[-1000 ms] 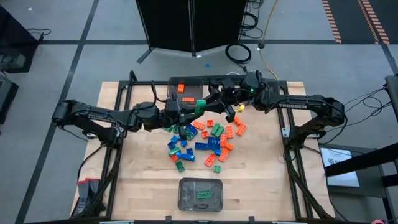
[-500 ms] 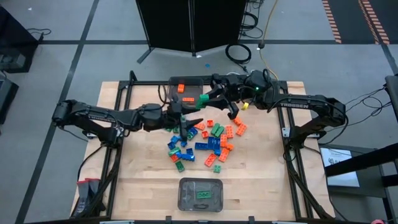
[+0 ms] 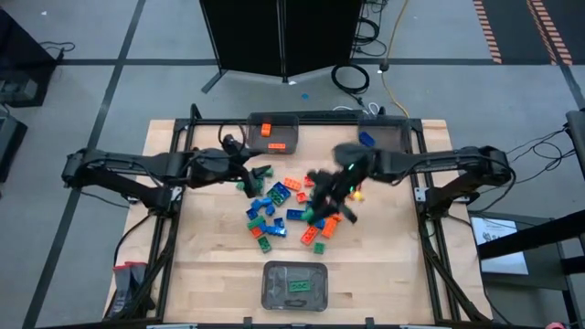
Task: Sort blocks
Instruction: Put the green game piece into the bottom black bin
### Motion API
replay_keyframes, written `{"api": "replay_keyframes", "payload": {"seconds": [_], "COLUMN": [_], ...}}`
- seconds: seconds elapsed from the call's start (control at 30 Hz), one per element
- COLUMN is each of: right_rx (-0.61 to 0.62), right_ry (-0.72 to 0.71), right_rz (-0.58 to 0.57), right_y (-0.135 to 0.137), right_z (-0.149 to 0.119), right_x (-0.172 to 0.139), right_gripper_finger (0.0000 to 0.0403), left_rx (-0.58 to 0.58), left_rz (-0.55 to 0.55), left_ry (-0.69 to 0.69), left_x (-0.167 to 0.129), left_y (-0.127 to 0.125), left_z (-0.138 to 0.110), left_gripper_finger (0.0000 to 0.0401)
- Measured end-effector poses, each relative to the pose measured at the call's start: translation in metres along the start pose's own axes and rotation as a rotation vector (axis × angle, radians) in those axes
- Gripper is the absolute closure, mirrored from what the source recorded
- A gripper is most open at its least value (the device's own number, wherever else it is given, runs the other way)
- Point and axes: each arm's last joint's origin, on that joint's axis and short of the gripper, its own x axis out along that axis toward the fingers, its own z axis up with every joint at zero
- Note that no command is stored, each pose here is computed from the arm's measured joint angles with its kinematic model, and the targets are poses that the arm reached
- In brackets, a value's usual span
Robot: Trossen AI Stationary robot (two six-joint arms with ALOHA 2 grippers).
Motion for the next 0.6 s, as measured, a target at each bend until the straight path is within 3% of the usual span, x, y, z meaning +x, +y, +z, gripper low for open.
{"api": "replay_keyframes", "payload": {"seconds": [0.2, 0.33, 0.47, 0.6], "right_rx": [0.003, 0.068, 0.105, 0.173], "right_ry": [0.067, 0.126, 0.028, -0.024], "right_rz": [0.04, 0.08, 0.12, 0.05], "right_y": [-0.004, -0.005, 0.002, 0.01], "right_z": [-0.019, -0.043, -0.048, -0.063], "right_x": [0.04, 0.081, 0.112, 0.138], "right_gripper_finger": [0.0333, 0.0333, 0.0333, 0.0333], "left_rx": [0.014, 0.033, 0.065, 0.098], "left_rz": [0.036, 0.046, 0.039, 0.025], "left_ry": [0.021, 0.068, 0.091, 0.112], "left_x": [-0.005, -0.005, -0.004, -0.005], "left_y": [0.004, 0.005, 0.005, 0.005], "left_z": [-0.002, -0.007, -0.012, -0.016], "left_gripper_finger": [0.0161, 0.0161, 0.0161, 0.0161]}}
